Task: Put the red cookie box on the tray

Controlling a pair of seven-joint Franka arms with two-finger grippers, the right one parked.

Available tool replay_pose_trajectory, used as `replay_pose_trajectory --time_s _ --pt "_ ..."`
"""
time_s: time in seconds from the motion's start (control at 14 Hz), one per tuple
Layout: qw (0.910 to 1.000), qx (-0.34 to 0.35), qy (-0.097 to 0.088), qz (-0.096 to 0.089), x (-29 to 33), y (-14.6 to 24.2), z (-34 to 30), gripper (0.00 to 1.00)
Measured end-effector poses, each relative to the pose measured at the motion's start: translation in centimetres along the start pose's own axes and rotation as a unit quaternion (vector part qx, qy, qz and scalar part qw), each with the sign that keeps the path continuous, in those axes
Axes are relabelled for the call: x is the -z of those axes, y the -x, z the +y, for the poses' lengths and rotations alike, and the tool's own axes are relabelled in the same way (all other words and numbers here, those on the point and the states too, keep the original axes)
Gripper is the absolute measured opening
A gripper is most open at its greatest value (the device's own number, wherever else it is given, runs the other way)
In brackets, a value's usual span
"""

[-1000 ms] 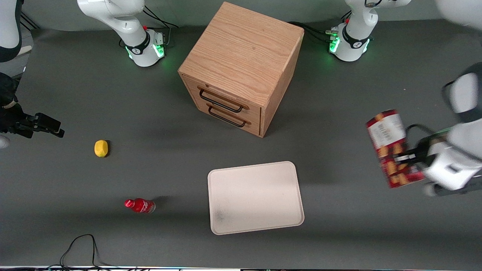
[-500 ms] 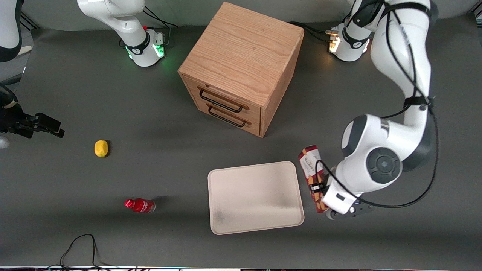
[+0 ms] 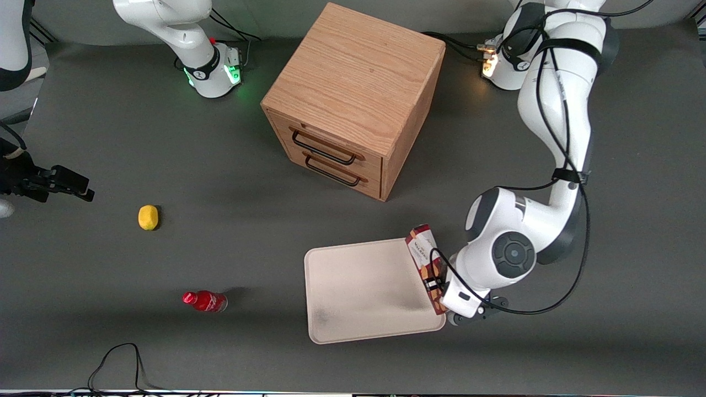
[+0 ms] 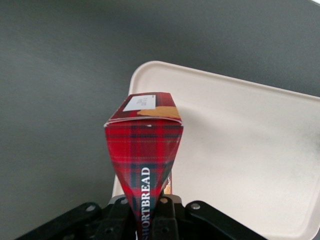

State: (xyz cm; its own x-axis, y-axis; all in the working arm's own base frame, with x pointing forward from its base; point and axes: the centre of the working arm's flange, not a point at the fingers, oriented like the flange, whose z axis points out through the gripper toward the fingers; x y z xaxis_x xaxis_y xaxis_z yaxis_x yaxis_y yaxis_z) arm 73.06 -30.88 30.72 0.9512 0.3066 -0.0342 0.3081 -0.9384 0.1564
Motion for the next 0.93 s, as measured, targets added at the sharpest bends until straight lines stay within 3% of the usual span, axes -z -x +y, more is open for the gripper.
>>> replay_pose_trajectory --time_s 0.29,0.57,0.93 --pt "0.9998 -0.019 -0.004 0.007 -3.7 0.5 0.7 0.12" --pt "0.9981 -0.057 -0.021 0.007 -5.3 0.5 0.3 0.12" --pt "0.9976 -0.065 -0.020 0.011 -5.9 0.3 0.2 0.12"
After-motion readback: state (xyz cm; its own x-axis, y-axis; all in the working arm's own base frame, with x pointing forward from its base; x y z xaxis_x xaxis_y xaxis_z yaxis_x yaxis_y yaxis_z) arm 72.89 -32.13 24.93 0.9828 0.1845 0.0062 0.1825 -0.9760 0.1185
